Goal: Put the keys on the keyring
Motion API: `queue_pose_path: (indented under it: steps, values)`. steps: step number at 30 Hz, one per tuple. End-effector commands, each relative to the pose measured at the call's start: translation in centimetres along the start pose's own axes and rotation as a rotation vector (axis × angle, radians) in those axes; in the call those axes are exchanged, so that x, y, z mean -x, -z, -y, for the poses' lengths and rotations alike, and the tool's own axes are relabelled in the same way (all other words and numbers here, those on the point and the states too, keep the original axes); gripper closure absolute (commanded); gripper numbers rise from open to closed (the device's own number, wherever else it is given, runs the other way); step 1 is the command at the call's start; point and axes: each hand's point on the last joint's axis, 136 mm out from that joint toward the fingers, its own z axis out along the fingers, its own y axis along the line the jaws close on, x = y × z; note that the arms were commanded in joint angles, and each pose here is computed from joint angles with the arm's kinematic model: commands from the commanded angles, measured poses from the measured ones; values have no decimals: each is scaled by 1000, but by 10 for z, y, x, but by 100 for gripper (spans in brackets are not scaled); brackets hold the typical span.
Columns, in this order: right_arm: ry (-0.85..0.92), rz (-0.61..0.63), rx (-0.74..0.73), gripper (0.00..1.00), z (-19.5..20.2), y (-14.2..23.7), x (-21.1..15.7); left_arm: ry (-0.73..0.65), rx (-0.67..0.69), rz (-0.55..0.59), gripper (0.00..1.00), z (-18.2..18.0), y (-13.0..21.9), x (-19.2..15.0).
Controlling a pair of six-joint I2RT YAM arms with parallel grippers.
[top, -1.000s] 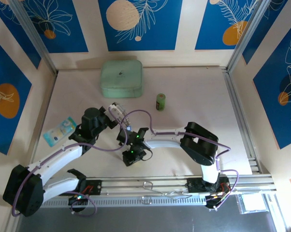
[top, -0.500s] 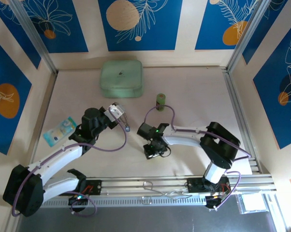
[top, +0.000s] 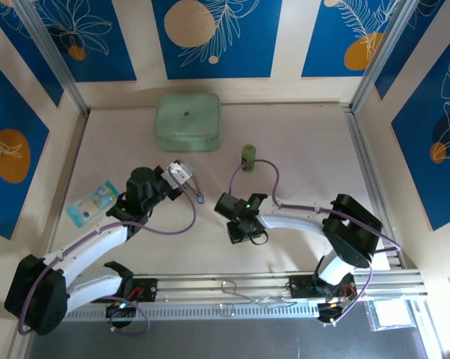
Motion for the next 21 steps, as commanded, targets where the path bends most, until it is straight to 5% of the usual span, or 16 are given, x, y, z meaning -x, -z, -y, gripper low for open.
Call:
queue_pose_path:
  steps: [1,9,21]
  values:
    - [-102,34,-73,54,9,3,8,-2,9,48,100,-4,-1,10]
    - [-123,29,-89,55,1,-4,19,-5,14,51,100,-6,1,12]
    - [-142,3,-181,72,13,-8,8,-7,12,47,100,-5,0,11]
